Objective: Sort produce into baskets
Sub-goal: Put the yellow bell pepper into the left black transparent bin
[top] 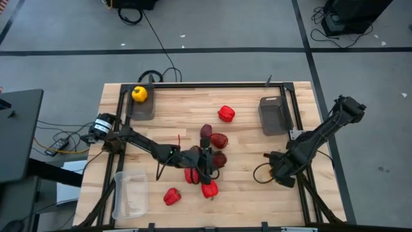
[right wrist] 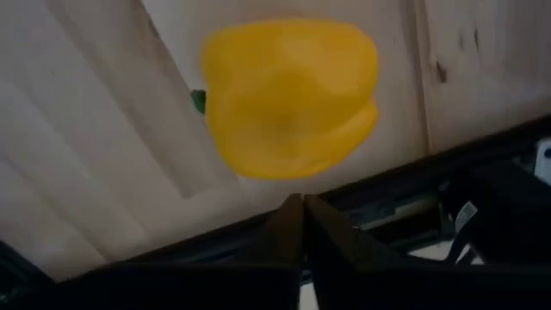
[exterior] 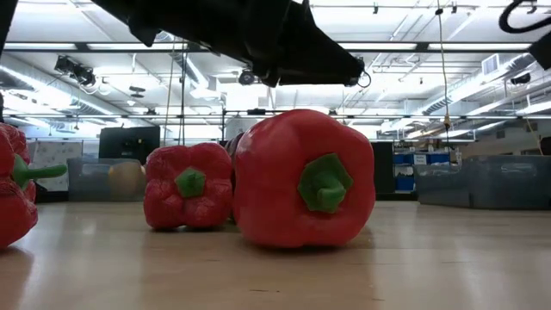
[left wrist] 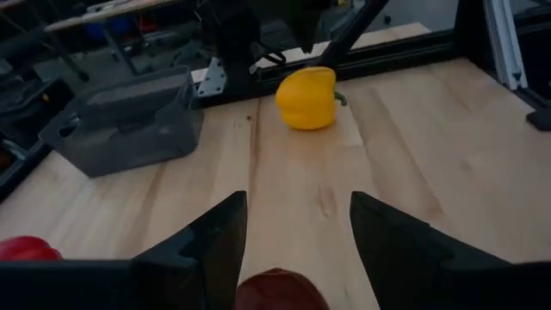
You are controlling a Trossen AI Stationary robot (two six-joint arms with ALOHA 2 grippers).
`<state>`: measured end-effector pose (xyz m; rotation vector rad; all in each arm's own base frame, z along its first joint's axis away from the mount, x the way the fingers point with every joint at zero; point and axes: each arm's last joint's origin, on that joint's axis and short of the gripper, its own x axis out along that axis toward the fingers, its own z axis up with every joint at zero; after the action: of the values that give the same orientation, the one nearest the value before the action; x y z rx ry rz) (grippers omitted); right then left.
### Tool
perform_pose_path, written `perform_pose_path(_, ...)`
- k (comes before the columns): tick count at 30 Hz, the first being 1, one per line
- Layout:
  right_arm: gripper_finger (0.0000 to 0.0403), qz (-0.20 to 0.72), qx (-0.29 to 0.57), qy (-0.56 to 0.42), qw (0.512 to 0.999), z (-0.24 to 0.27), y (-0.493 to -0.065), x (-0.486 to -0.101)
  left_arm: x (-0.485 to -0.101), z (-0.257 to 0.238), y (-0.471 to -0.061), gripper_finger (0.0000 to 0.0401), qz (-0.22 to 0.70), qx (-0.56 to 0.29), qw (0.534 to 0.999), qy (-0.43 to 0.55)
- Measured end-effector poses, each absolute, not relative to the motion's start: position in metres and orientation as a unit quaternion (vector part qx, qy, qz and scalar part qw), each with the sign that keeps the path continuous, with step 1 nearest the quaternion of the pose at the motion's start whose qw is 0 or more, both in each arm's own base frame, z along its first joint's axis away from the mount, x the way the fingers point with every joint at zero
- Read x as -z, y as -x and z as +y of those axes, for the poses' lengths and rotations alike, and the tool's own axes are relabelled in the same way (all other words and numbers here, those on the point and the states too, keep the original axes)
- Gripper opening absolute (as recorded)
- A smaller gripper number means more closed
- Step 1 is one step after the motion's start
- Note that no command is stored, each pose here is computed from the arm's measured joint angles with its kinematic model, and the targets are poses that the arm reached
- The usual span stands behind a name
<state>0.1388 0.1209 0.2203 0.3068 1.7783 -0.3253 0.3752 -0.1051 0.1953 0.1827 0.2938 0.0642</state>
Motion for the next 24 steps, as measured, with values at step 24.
perform_pose_path(24, 0.002, 0.668, 0.074, -0.049, 0.739, 0.141, -0.189, -0.187, -0.189, -0.106, -0.372, 0.0214, 0.177, -0.04, 0.98, -0.086)
